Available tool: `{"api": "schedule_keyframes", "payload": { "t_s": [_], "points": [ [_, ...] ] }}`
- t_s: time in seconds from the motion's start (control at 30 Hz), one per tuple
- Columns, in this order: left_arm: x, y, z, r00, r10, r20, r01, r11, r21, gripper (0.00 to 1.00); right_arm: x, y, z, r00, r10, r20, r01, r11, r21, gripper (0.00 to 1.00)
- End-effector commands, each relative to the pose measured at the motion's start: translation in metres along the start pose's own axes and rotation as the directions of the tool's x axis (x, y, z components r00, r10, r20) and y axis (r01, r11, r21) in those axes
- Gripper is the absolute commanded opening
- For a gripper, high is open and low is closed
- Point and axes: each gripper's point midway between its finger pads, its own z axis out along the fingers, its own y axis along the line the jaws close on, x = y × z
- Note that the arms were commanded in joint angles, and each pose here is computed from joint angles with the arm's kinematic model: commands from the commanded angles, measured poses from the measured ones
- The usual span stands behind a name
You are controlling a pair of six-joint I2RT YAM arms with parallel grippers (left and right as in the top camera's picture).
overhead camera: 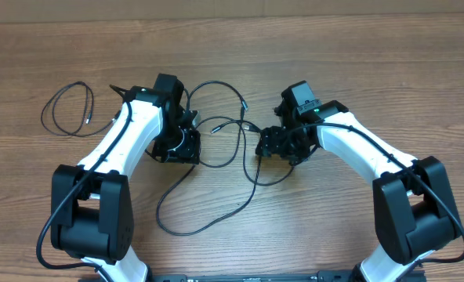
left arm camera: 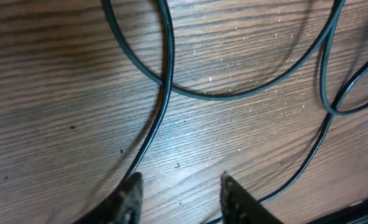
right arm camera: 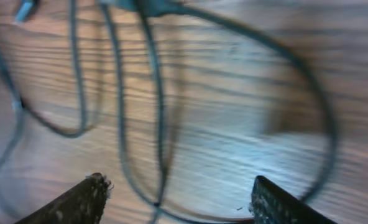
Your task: Untangle cables
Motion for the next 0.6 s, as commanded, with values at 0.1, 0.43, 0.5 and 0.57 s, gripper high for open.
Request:
{"api": "schedule_keyframes", "payload": {
  "t_s": [0.1,0.43,0.5,0.57],
  "points": [
    [-0.022,-0.032,-0.017,0.997,0.026,0.076,-0.033,0.996,0.083,0.43,-0.025,-0.042,-0.012,0.995,0.058,0.086,-0.068,0.991,0.118,0.78],
    [-0.045,-0.081,-0.003,0.978,0.065,0.198,-0.069,0.997,0.015,0.33,-0.041,-0.115,-0.037,0.954,0.258,0.154,-0.282,0.945,0.165,1.0],
    [-0.05,-0.082,-0.001,0.971,0.061,0.23,-0.052,0.998,-0.046,0.33,-0.041,-0.133,-0.043,0.942,0.289,0.171,-0.32,0.926,0.201,1.0],
    [-0.053,-0.085,0.0,0.964,0.062,0.258,-0.041,0.995,-0.087,0.34,-0.041,-0.15,-0.049,0.928,0.322,0.187,-0.36,0.905,0.227,1.0]
  ]
}}
